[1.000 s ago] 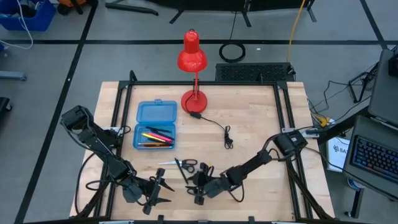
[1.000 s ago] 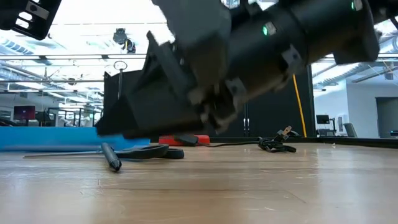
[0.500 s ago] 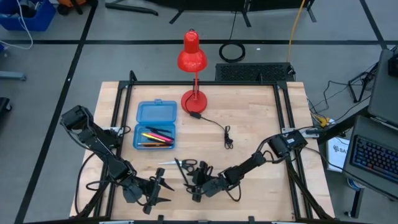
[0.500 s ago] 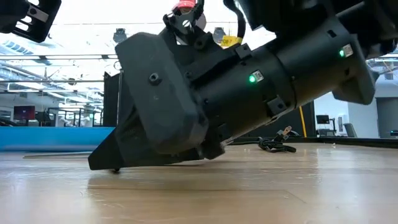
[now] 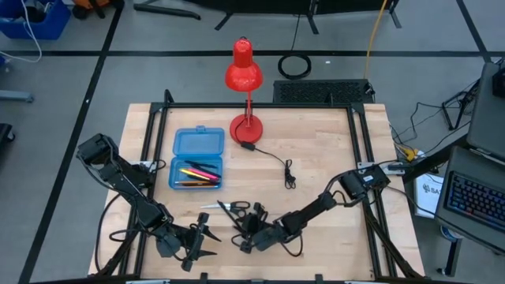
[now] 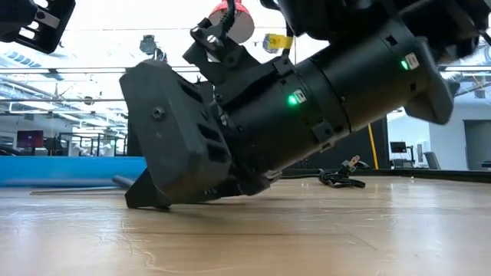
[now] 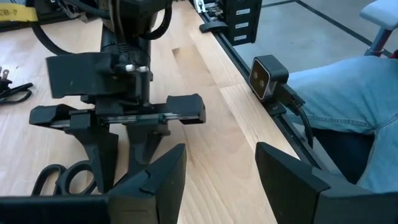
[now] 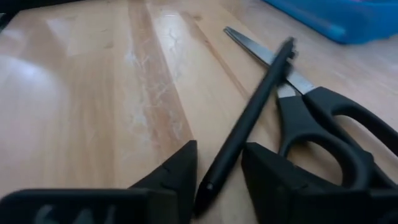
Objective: Pick & place school supplies into a supply box
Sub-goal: Put the black pen into the blue supply box
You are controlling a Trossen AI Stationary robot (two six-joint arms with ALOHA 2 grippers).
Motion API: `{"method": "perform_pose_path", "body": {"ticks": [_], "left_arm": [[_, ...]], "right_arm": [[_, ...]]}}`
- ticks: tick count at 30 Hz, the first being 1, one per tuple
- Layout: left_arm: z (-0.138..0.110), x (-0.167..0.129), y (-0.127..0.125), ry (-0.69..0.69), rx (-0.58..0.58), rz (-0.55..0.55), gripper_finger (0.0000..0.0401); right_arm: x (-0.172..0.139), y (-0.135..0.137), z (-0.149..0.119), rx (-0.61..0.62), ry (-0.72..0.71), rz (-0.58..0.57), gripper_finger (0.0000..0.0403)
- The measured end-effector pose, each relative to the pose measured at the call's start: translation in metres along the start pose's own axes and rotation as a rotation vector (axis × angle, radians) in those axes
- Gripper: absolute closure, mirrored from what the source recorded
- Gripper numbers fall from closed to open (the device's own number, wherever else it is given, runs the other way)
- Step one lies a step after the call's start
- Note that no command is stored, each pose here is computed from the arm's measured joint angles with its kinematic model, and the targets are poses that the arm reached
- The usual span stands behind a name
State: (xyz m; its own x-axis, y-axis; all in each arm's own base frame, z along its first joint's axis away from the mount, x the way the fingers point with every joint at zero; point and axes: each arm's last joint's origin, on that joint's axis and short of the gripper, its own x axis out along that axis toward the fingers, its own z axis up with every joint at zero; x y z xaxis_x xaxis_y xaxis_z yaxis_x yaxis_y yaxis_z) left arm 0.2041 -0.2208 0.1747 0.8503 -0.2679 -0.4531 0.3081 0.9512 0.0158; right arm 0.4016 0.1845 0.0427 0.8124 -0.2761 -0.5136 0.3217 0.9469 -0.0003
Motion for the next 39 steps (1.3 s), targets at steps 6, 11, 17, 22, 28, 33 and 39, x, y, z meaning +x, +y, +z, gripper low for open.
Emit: {"method": "perform_pose_path", "body": {"ticks": [6, 11, 17, 22, 28, 33, 39], "left_arm": [[0.000, 0.000, 0.000, 0.000, 0.000, 0.000, 0.0201], [0.000, 0.000, 0.000, 0.000, 0.000, 0.000, 0.0201], [-0.001, 0.000, 0.000, 0.006, 0.004, 0.002, 0.0201], [-0.002, 0.000, 0.000, 0.016, 0.007, 0.004, 0.0201], [-0.002, 0.000, 0.000, 0.016, 0.005, 0.004, 0.0201], [-0.002, 0.000, 0.001, 0.017, 0.002, 0.005, 0.0201], [-0.002, 0.000, 0.001, 0.017, 0.002, 0.005, 0.0201]], "right_arm": [[0.004, -0.007, -0.002, 0.026, 0.050, -0.002, 0.0342], [0.005, -0.007, -0.002, 0.013, 0.056, 0.010, 0.0383], [0.005, -0.004, 0.003, 0.001, 0.012, 0.046, 0.0383], [0.001, 0.004, 0.010, -0.032, -0.062, 0.093, 0.0383], [-0.005, 0.004, 0.020, -0.101, -0.081, 0.085, 0.0383], [-0.006, 0.002, 0.029, -0.135, -0.119, 0.082, 0.0383], [-0.010, 0.001, 0.045, -0.163, -0.178, 0.077, 0.0384]]}}
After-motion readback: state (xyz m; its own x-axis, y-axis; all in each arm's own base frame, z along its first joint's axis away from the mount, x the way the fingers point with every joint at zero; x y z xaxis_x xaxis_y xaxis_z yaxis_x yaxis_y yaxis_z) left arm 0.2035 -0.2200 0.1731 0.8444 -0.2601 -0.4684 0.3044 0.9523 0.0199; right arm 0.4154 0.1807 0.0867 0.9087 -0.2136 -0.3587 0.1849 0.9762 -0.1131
